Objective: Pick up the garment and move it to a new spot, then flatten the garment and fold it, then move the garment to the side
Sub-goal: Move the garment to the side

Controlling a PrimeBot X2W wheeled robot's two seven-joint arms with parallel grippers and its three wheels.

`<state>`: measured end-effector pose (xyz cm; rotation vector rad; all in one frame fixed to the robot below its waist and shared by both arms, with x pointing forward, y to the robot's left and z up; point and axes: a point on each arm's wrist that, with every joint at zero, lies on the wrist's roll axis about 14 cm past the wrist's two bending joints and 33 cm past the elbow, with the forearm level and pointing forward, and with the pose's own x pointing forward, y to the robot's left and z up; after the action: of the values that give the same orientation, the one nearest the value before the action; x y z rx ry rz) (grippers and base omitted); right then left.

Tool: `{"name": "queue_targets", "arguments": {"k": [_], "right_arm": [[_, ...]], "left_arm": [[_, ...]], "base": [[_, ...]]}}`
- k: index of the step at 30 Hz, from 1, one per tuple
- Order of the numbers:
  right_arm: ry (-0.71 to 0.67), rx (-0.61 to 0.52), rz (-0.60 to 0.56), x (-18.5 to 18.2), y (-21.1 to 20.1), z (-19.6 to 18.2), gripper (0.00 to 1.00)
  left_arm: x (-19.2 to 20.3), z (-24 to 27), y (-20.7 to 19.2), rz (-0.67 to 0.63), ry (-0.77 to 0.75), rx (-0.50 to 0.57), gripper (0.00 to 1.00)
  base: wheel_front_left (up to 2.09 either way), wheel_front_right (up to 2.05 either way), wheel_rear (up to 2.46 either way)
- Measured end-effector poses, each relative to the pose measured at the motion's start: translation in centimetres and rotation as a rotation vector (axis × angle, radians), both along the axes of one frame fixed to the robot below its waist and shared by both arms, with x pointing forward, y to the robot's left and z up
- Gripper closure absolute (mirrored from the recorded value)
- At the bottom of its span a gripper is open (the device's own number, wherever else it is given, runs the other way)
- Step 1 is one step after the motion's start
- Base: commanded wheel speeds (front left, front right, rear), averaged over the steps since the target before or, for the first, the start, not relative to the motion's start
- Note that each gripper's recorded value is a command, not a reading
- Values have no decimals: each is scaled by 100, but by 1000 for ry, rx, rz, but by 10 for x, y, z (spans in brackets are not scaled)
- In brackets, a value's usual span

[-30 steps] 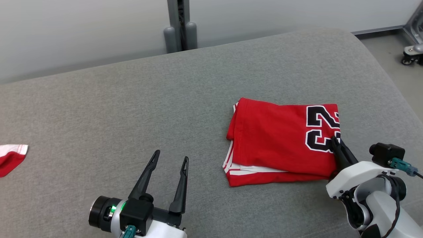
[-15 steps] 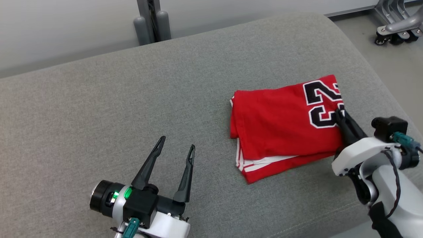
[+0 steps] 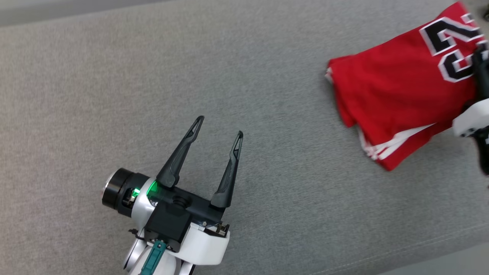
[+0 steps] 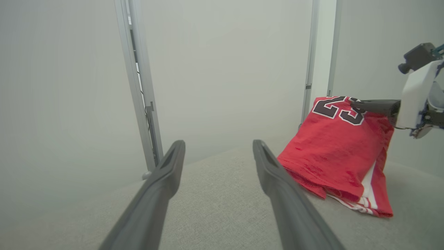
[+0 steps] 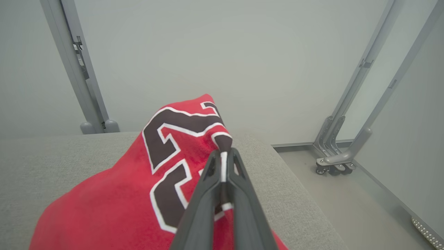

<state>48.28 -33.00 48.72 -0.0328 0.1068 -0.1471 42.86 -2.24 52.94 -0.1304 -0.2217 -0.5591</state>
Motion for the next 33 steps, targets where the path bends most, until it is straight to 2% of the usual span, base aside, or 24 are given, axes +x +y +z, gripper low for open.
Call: {"name": "queue_targets", "arguments": {"k": [15,25,27,28,29,33], "right_arm": [[21,-93,-171,45,-71,-18,100],[117,-204,-263,38,-105,-36,98],[136,-224,-269,37,-106,-40,65],[139,-227,-274,37,-107,-41,39],[141,-235,-276,37,-106,-42,0],[125,-279,-279,43,-105,-35,0]], "left_arm": [[34,-28,22,52,22,41,0],[38,-32,24,51,27,58,0],[37,-29,24,50,22,57,0],[36,-28,25,51,19,57,0],[36,-26,25,52,14,57,0],[37,-21,30,65,1,62,0]], "base": [[0,0,0],[0,0,0],[0,0,0],[0,0,0],[0,0,0],[0,0,0]]}}
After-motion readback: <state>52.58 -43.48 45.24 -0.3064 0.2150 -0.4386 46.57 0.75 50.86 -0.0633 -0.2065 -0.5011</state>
